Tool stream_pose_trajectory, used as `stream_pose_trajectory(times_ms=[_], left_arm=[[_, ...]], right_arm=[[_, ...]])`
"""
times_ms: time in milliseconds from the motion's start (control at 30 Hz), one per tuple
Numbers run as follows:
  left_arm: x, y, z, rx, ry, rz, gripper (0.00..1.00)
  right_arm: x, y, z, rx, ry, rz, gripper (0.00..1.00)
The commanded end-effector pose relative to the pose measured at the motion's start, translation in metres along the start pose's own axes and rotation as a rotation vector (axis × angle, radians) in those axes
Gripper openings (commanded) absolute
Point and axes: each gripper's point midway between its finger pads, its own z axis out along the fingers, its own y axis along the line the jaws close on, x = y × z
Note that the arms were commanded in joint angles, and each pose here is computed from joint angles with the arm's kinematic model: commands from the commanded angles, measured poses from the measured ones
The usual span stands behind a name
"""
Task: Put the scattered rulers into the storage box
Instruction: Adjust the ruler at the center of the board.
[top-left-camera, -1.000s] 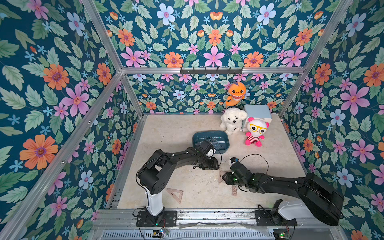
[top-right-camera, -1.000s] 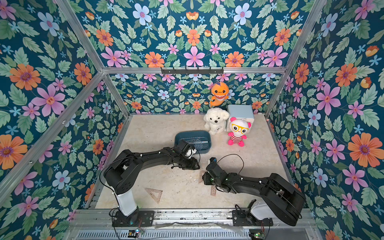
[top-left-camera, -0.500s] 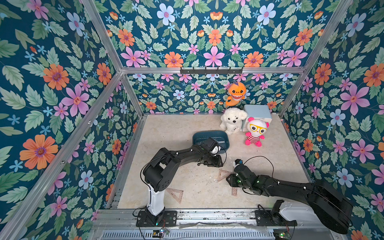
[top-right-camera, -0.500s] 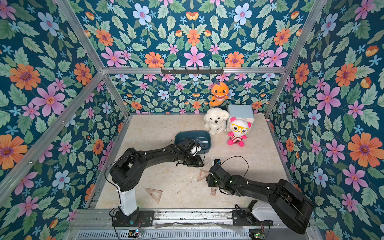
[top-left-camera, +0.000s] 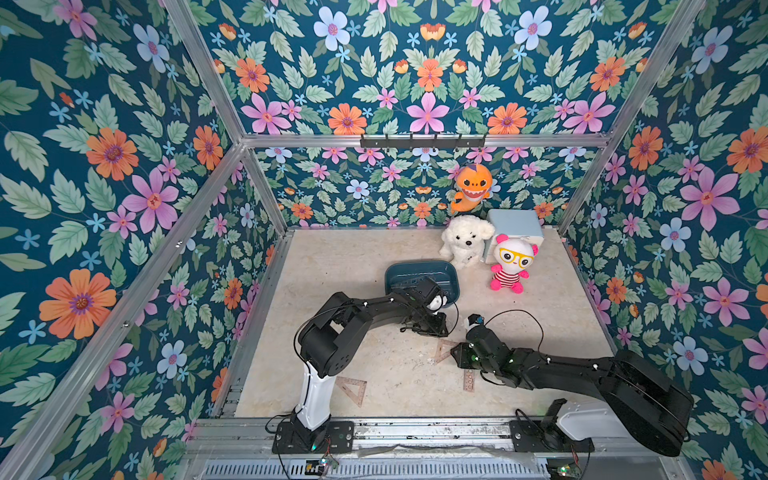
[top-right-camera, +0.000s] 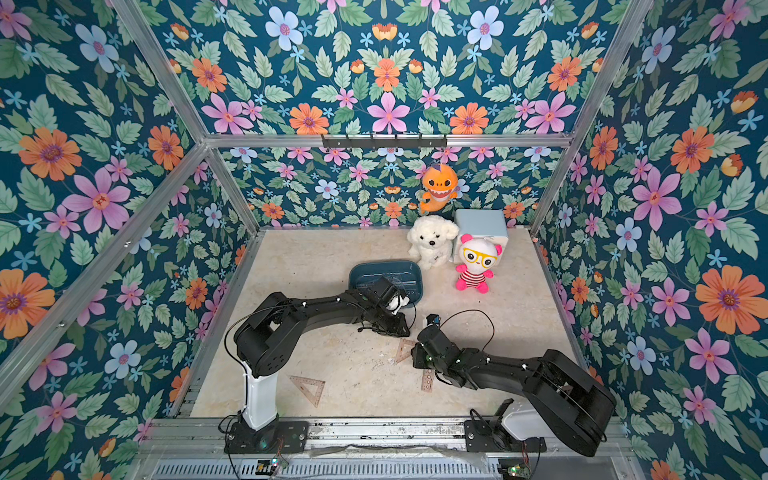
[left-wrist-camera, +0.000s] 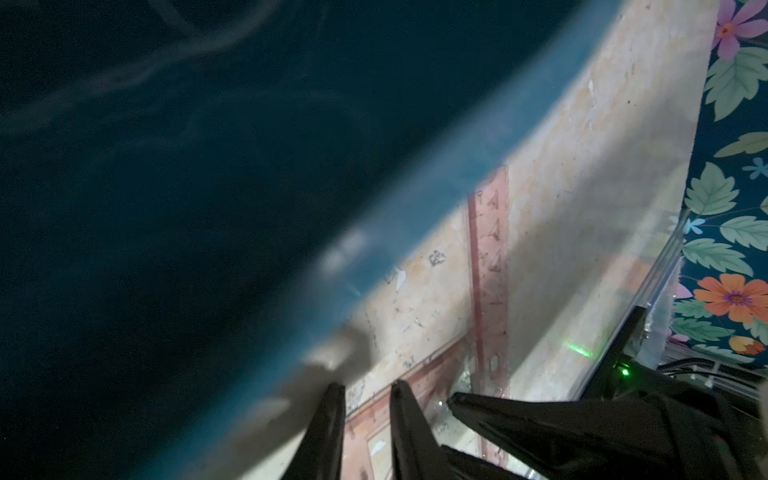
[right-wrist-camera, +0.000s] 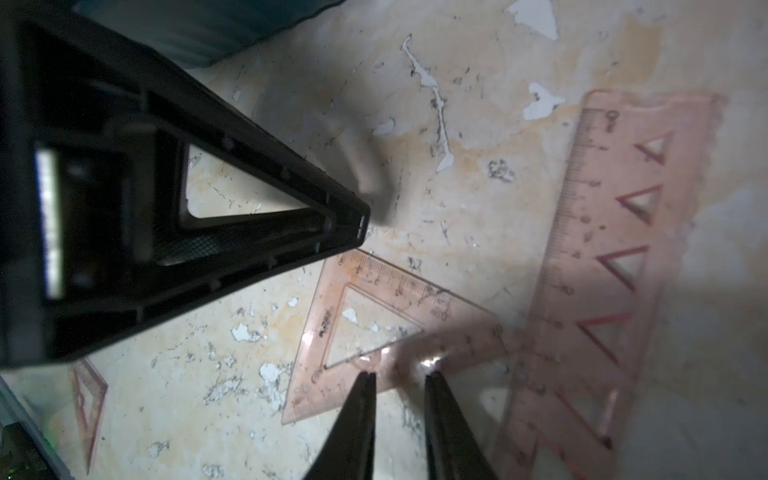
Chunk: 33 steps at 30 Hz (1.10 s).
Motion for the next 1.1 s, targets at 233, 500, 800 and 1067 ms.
stream_pose_trajectory(times_ms=[233, 500, 800, 1067], left_arm=[[0.032, 0.020, -0.011, -0.092, 0.062, -0.027, 0.24], [0.035, 0.036, -0.019, -0.171, 0.055, -0.026, 0.24], [-0.001, 0.059, -0.034, -0.191, -0.061, -0.114, 0.26], [0.000, 0.050, -0.054, -0.123, -0.094, -0.106, 0.29]], right_arm=[[0.005, -0.004, 0.012, 0.026, 0.046, -0.029, 0.22], [0.001, 0.005, 0.020, 0.002, 0.056, -0.043, 0.21], [-0.015, 0.005, 0.012, -0.023, 0.026, -0.018, 0.20], [-0.029, 0.018, -0.002, -0.095, -0.015, 0.020, 0.20]])
